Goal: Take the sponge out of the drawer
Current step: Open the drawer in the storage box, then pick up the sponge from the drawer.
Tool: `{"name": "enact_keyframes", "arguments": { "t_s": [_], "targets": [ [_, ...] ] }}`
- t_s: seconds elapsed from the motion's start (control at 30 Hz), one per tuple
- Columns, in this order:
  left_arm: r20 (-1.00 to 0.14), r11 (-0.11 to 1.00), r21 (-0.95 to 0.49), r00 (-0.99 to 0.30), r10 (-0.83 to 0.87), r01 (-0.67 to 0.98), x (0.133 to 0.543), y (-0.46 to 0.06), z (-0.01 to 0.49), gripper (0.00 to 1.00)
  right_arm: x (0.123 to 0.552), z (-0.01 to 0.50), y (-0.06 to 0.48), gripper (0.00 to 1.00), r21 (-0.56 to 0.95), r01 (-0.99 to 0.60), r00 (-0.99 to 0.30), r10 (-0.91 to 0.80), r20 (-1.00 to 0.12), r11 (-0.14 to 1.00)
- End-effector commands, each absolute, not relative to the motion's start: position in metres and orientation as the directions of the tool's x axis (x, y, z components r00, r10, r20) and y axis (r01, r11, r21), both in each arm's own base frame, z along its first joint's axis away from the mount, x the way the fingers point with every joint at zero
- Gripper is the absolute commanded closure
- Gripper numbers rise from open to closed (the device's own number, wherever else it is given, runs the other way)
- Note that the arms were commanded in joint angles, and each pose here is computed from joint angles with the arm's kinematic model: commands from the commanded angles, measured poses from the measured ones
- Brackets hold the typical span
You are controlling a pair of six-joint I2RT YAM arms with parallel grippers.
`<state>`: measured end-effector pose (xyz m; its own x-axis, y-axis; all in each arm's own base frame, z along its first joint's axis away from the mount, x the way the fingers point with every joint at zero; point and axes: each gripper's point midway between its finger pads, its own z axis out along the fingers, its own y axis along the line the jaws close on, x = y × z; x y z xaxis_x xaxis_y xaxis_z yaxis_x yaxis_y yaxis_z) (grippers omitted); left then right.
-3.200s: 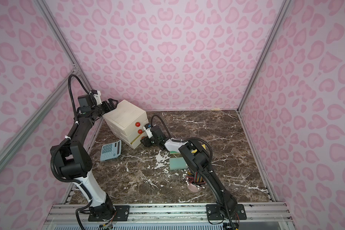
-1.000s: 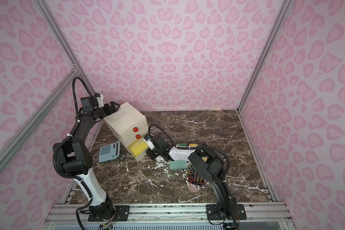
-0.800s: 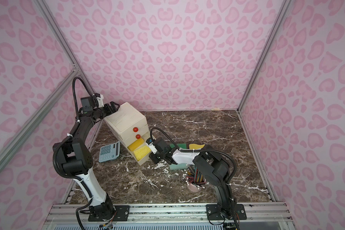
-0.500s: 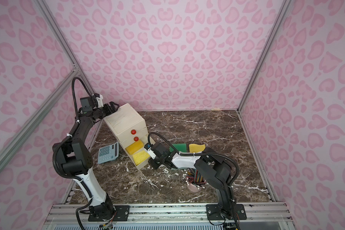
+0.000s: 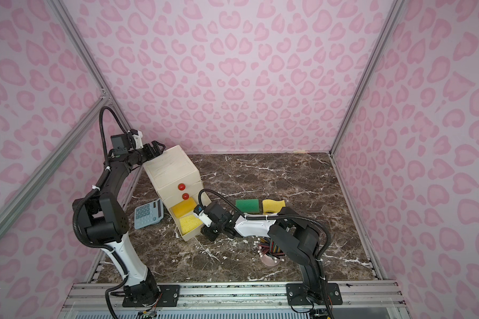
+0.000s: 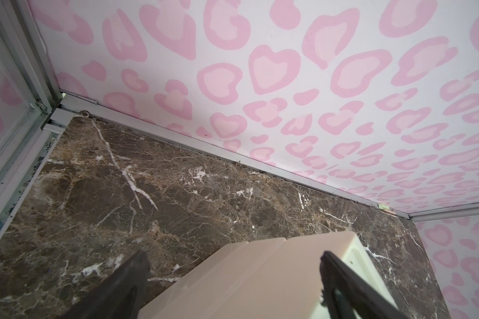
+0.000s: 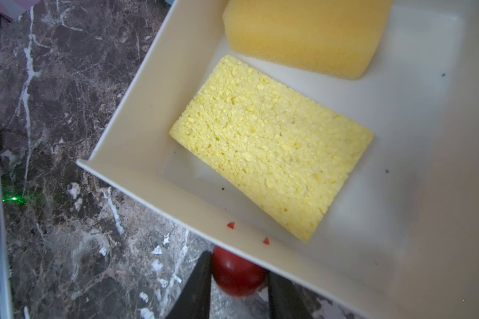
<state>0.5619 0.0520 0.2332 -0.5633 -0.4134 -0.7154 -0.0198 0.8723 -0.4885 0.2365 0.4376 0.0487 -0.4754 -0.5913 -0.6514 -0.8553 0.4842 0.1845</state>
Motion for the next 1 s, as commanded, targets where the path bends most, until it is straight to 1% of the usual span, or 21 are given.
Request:
{"name": "enact_keyframes", "arguments": {
  "t_s": [0.0,0.1,0.17,0.2,0.23,0.27,0.33,0.4,0.43,0.5,0.57,0.63,0.77,0.87,0.97],
  "targets": [
    [-0.721,0.875,-0.484,-0.561,-0.407,-0.011,0.559,0.050,0.240,0.02,0.219,0.038,0.425,0.78,0.191,-0.870,-0.471,-0.651,-0.595,0.455],
    [-0.719,0.872,-0.490,-0.559,-0.412,-0.013,0.560,0.050,0.239,0.02,0.218,0.042,0.419,0.79,0.187,-0.864,-0.478,-0.647,-0.594,0.467],
    [-0.717,0.870,-0.494,-0.560,-0.415,-0.013,0.560,0.050,0.238,0.02,0.215,0.040,0.416,0.77,0.185,-0.864,-0.480,-0.656,-0.583,0.468],
    [-0.718,0.869,-0.494,-0.558,-0.416,-0.013,0.560,0.050,0.238,0.02,0.214,0.039,0.414,0.72,0.180,-0.864,-0.480,-0.663,-0.574,0.469],
    [-0.717,0.869,-0.494,-0.559,-0.416,-0.014,0.560,0.050,0.237,0.02,0.213,0.038,0.413,0.65,0.180,-0.866,-0.478,-0.671,-0.567,0.466],
    [-0.719,0.870,-0.492,-0.559,-0.414,-0.012,0.560,0.050,0.238,0.02,0.211,0.038,0.414,0.61,0.185,-0.869,-0.476,-0.675,-0.564,0.458],
    [-0.720,0.872,-0.489,-0.557,-0.413,-0.014,0.559,0.050,0.238,0.02,0.209,0.042,0.414,0.53,0.178,-0.874,-0.467,-0.676,-0.570,0.453],
    [-0.722,0.873,-0.487,-0.557,-0.410,-0.011,0.558,0.050,0.239,0.02,0.210,0.050,0.413,0.49,0.165,-0.875,-0.459,-0.673,-0.580,0.454],
    [-0.722,0.873,-0.487,-0.557,-0.410,-0.011,0.558,0.050,0.239,0.02,0.211,0.054,0.411,0.44,0.156,-0.878,-0.452,-0.673,-0.585,0.453],
    [-0.724,0.873,-0.487,-0.554,-0.410,-0.009,0.557,0.050,0.240,0.02,0.215,0.060,0.405,0.38,0.116,-0.878,-0.439,-0.683,-0.584,0.465],
    [-0.725,0.873,-0.487,-0.554,-0.409,-0.008,0.556,0.050,0.241,0.02,0.221,0.071,0.397,0.37,0.060,-0.871,-0.427,-0.688,-0.587,0.488],
    [-0.728,0.874,-0.486,-0.553,-0.406,-0.003,0.555,0.049,0.243,0.02,0.226,0.089,0.394,0.38,0.031,-0.867,-0.407,-0.672,-0.619,0.497],
    [-0.734,0.875,-0.484,-0.542,-0.408,-0.003,0.552,0.049,0.246,0.02,0.249,0.130,0.407,0.37,0.006,-0.847,-0.390,-0.612,-0.688,0.532],
    [-0.739,0.878,-0.478,-0.539,-0.405,-0.005,0.549,0.050,0.246,0.02,0.267,0.141,0.426,0.40,0.003,-0.843,-0.412,-0.642,-0.646,0.538],
    [-0.744,0.885,-0.465,-0.536,-0.399,-0.015,0.546,0.052,0.246,0.02,0.272,0.130,0.435,0.43,0.031,-0.835,-0.459,-0.665,-0.589,0.550]
  ]
}}
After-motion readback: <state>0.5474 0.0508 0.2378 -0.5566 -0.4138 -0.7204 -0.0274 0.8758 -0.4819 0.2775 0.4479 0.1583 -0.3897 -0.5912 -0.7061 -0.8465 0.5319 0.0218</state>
